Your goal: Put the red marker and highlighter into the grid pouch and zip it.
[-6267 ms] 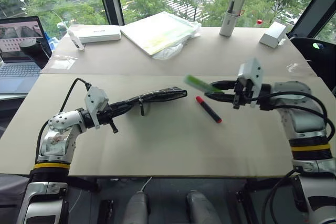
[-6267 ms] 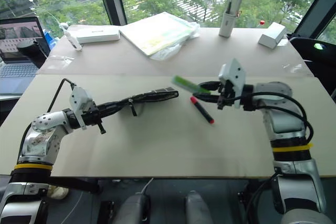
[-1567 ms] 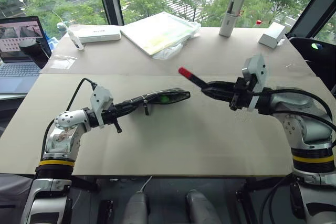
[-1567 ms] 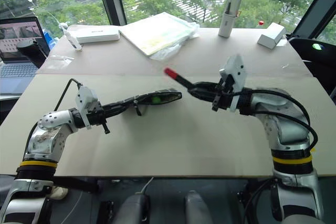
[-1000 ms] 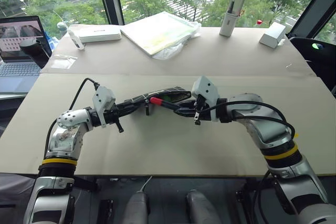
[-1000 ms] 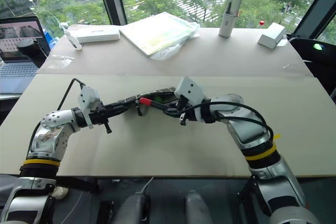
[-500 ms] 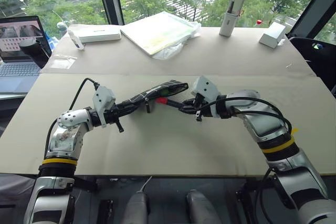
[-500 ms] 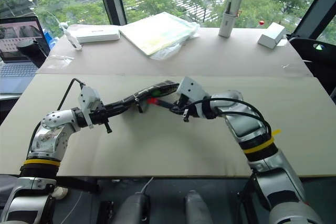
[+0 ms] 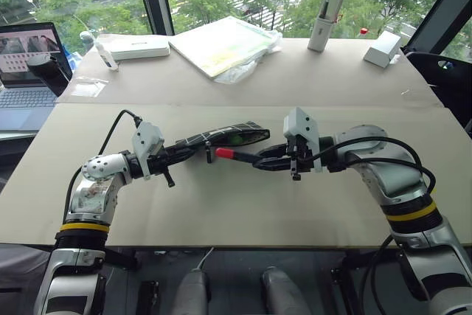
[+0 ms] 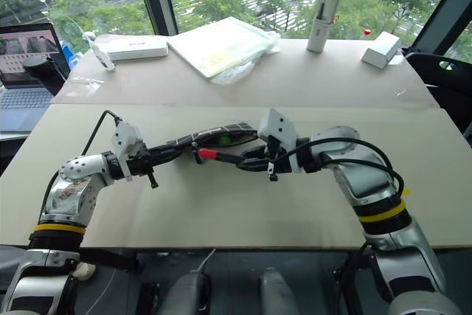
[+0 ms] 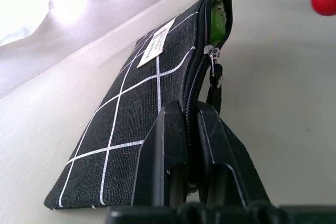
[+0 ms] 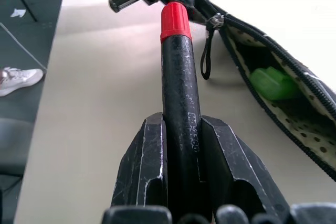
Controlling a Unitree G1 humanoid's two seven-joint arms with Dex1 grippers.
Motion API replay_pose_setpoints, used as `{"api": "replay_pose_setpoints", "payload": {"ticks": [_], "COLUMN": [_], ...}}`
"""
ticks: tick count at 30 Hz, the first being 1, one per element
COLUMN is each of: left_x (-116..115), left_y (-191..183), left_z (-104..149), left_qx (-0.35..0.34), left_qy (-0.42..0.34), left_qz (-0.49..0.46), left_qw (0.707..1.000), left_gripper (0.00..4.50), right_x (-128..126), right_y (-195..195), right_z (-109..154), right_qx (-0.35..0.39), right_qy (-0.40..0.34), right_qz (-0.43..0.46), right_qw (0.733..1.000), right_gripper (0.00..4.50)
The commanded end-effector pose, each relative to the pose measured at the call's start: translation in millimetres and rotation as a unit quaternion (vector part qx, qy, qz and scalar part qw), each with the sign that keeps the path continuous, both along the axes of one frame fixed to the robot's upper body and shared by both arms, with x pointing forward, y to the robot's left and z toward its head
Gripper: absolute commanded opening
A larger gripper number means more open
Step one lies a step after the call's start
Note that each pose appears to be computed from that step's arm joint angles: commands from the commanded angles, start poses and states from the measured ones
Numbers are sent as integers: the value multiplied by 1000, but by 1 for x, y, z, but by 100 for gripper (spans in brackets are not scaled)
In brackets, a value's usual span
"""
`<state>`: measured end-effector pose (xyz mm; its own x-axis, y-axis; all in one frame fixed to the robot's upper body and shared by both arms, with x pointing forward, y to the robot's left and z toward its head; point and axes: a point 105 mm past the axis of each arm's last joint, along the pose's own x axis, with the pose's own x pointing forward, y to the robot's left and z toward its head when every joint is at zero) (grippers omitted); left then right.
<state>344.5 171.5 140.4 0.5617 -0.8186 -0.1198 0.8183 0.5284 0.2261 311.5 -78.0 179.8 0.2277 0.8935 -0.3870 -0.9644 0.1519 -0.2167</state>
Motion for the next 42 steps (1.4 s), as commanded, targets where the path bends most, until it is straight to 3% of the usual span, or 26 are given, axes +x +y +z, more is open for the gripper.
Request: {"api": "replay_pose_setpoints", "payload": {"ticks": [1, 22, 30, 42], "left_x": [-1, -5, -6, -6], "left_y": [-3, -9, -11, -14], "left_z": [10, 11, 11, 8], "left_qx": [-2, 0, -1, 0], "left_qy": [-24, -26, -25, -21], "left_qz": [-9, -16, -19, -27], "left_qw": [1000, 1000, 1000, 999], "left_gripper": [0, 0, 0, 0], "right_x": [13, 49, 67, 68], "right_y": [-3, -4, -24, 29], "right_z": [12, -4, -5, -1], "right_qx": [4, -47, -85, -136], "right_qy": [-30, -52, -78, -167], "right_qz": [-30, -80, -123, -63], "right_qw": [999, 994, 986, 974], "right_gripper": [56, 56, 56, 56]}}
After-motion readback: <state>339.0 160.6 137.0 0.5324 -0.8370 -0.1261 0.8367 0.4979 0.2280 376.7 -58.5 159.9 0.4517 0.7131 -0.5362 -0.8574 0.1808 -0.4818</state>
